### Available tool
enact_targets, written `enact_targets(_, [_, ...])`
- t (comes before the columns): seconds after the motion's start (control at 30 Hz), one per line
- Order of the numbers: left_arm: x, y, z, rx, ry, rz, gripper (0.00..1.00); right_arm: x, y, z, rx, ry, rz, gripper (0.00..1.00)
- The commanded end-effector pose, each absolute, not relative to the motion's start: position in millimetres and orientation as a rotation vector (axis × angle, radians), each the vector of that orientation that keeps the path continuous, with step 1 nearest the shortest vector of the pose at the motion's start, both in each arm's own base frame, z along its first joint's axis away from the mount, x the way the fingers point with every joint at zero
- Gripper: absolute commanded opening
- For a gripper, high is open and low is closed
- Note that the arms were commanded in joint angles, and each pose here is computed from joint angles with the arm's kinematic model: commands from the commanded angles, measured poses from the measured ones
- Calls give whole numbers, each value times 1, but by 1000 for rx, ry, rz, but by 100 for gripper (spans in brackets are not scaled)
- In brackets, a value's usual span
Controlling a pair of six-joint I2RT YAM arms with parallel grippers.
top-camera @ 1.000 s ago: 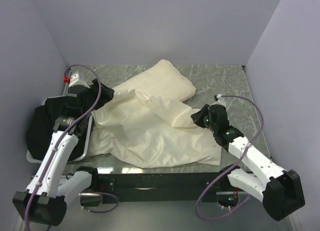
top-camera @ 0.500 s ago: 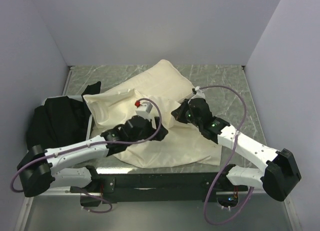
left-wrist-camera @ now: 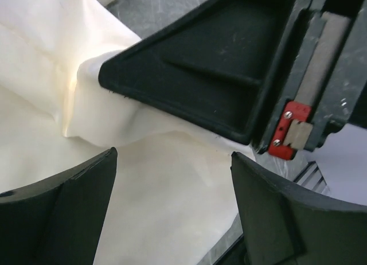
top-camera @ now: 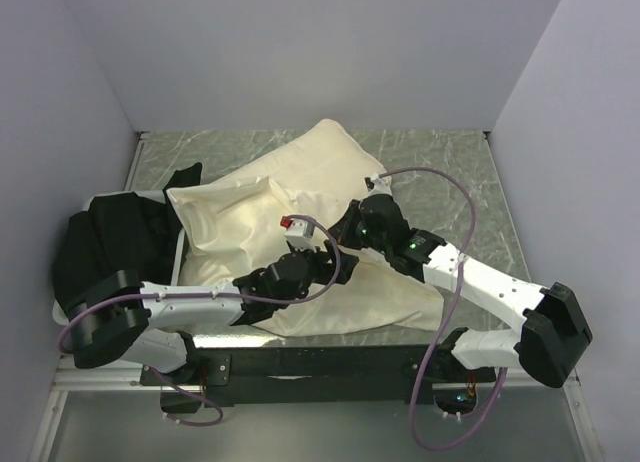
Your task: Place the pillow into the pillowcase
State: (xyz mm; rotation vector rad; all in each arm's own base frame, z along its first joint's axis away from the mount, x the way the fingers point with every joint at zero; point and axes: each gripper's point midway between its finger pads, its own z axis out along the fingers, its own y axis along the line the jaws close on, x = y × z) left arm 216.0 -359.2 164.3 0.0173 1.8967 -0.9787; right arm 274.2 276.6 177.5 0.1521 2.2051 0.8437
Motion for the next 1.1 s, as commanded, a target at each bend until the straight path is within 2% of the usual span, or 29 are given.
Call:
enact_targets(0.0, [228, -356, 183, -127, 1772, -1002, 85, 275, 287, 191, 168, 2182, 886, 0])
enact_targets(0.13, [223, -356, 184, -216, 1720, -1020, 82, 275, 281, 189, 191, 2181, 859, 1])
enact_targets(0.2, [227, -353, 181, -260, 1710, -960, 80, 274, 278, 189, 185, 2191, 841, 5])
enact_targets(0.33, [231, -345, 162, -345, 1730, -880, 74, 264, 277, 195, 99, 2190, 864, 7])
enact_targets(0.57, [235, -347, 165, -347, 1681, -884, 75, 242, 286, 183, -9, 2266, 937, 0])
enact_targets(0.7, [238, -349, 159, -353, 1684, -857, 68, 237, 287, 177, -31, 2291, 945, 0])
enact_targets(0.73, [240, -347, 155, -367, 1685, -843, 59, 236, 288, 177, -36, 2292, 956, 0])
enact_targets(0.8, [241, -344, 150, -381, 1693, -826, 47, 236, 289, 178, -44, 2292, 961, 0])
enact_targets(0.83, [242, -341, 147, -395, 1697, -819, 34, 236, 289, 179, -46, 2291, 960, 3])
enact_targets(0.9, [242, -332, 142, -419, 1702, -804, 22, 237, 286, 175, -49, 2300, 931, 7])
enact_targets(0.93, [244, -328, 143, -445, 1700, -812, 12, 238, 284, 173, -46, 2304, 912, 13])
enact_targets(1.03, [245, -314, 134, -485, 1730, -782, 1, 244, 273, 169, -39, 2300, 821, 27])
enact_targets(1.07, [243, -306, 123, -477, 1758, -737, 1, 245, 269, 168, -37, 2301, 792, 31])
